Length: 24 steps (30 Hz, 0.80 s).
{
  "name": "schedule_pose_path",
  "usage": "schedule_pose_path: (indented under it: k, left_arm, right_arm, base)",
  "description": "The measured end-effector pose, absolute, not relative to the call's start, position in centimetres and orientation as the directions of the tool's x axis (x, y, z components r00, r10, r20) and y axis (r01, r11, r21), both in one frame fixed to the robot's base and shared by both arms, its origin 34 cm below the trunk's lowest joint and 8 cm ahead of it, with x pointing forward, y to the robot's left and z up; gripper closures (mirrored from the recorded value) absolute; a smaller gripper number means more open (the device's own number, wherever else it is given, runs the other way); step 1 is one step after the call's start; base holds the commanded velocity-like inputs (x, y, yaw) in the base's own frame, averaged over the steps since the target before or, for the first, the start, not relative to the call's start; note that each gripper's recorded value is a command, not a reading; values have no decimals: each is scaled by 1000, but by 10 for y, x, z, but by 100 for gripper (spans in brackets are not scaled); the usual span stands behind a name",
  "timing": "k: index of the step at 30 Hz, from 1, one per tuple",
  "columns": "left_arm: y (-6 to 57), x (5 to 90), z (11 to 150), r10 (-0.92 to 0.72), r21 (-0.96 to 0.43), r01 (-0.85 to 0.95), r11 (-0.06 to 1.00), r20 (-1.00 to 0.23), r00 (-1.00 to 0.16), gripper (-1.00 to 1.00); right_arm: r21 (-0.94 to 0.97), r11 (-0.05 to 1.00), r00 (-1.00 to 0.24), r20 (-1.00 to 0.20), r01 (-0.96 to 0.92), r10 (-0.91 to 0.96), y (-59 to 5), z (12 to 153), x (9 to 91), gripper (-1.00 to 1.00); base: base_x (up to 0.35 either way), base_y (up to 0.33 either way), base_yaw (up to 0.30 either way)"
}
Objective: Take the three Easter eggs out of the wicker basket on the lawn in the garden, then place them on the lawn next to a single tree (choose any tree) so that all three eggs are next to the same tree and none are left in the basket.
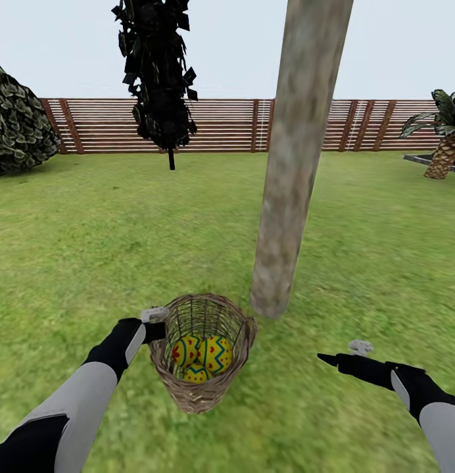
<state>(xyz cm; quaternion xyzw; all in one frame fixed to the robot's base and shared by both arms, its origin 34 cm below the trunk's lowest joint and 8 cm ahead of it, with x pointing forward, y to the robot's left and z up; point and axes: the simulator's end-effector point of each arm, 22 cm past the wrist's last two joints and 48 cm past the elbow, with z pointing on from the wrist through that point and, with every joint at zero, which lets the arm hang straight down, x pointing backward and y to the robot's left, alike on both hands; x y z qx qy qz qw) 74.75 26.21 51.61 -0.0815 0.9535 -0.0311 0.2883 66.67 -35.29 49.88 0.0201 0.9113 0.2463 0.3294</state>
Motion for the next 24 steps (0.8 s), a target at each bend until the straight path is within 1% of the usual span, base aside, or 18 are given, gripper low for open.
schedule_pose_path:
  k: [15,24]
  left_arm:
    - [262,745,499,-173,-107,-137,985,-548,-818,100]
    - [263,745,499,-174,-106,-138,985,-549,-818,100]
  right_arm:
    - [460,879,-787,-586,-125,195,-352,478,661,-100]
    - [460,879,-786,-586,-125,195,-352,478,661,-100]
  base:
    - [2,0,0]
    - [313,0,0]
